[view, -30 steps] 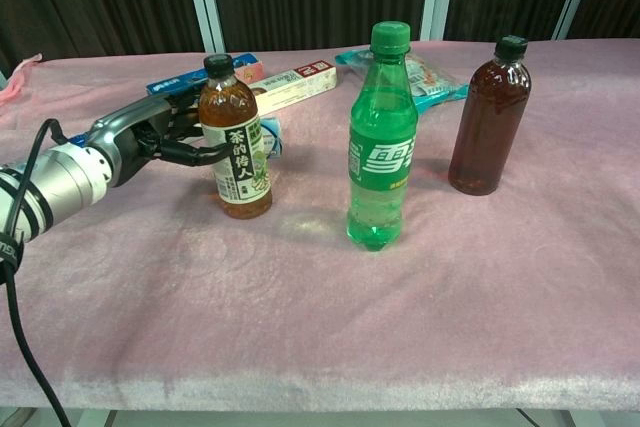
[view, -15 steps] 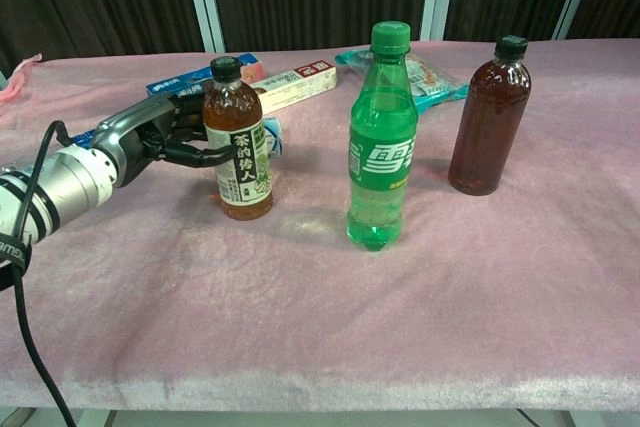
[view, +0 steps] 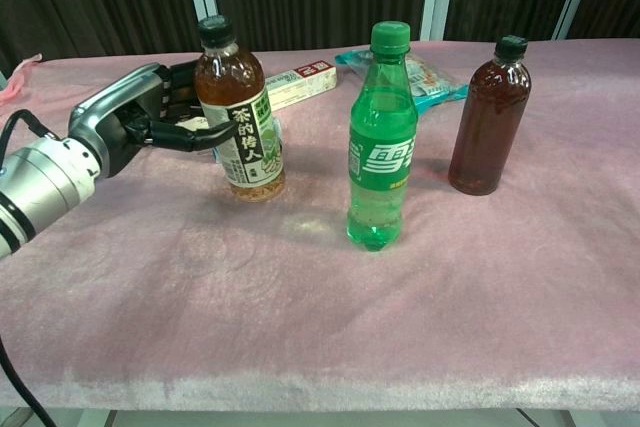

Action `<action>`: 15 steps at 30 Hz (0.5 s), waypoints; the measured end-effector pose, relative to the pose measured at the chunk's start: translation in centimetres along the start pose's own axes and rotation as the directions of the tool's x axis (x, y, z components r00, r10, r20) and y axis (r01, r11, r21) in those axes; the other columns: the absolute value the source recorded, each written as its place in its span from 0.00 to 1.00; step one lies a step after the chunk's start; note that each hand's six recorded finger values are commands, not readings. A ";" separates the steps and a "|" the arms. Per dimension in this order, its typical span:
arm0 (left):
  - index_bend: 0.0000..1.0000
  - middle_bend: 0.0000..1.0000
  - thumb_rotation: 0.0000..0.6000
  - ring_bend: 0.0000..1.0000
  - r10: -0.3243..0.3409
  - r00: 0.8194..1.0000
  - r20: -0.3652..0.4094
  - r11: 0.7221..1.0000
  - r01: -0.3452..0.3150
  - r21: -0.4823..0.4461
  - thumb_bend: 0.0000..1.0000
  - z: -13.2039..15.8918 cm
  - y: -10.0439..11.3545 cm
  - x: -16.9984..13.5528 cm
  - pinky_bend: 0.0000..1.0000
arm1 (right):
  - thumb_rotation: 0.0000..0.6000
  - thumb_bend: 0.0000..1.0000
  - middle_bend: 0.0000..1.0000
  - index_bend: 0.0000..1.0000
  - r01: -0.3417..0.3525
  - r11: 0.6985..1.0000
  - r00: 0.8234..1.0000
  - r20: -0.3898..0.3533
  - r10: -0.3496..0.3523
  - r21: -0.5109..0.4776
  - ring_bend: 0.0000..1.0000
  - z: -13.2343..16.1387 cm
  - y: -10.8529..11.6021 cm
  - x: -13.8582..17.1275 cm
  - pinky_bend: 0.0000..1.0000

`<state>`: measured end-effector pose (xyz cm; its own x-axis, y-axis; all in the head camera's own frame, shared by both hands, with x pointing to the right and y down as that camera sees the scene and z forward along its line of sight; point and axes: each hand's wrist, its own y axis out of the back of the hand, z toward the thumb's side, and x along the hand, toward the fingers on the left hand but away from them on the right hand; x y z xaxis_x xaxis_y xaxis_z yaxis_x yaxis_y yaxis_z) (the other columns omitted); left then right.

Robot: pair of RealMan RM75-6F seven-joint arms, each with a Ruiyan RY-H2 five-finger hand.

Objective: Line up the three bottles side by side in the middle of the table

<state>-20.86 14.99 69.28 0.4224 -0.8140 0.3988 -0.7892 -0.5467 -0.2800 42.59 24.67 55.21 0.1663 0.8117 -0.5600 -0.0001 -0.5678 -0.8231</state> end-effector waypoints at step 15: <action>0.86 1.00 1.00 0.57 -0.009 0.999 0.044 0.999 0.007 0.045 0.52 0.4 -5.5 0.5 0.18 | 1.00 0.35 0.00 0.00 -0.030 1.000 0.999 -0.015 0.030 0.008 0.00 0.2 -0.6 0.1 0.10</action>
<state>-16.17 17.55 70.68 0.4488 -0.8169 0.3623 -0.7654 -0.5607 -0.3160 42.38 25.10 55.64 0.1815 0.7918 -0.5832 -0.0135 -0.5910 -0.8066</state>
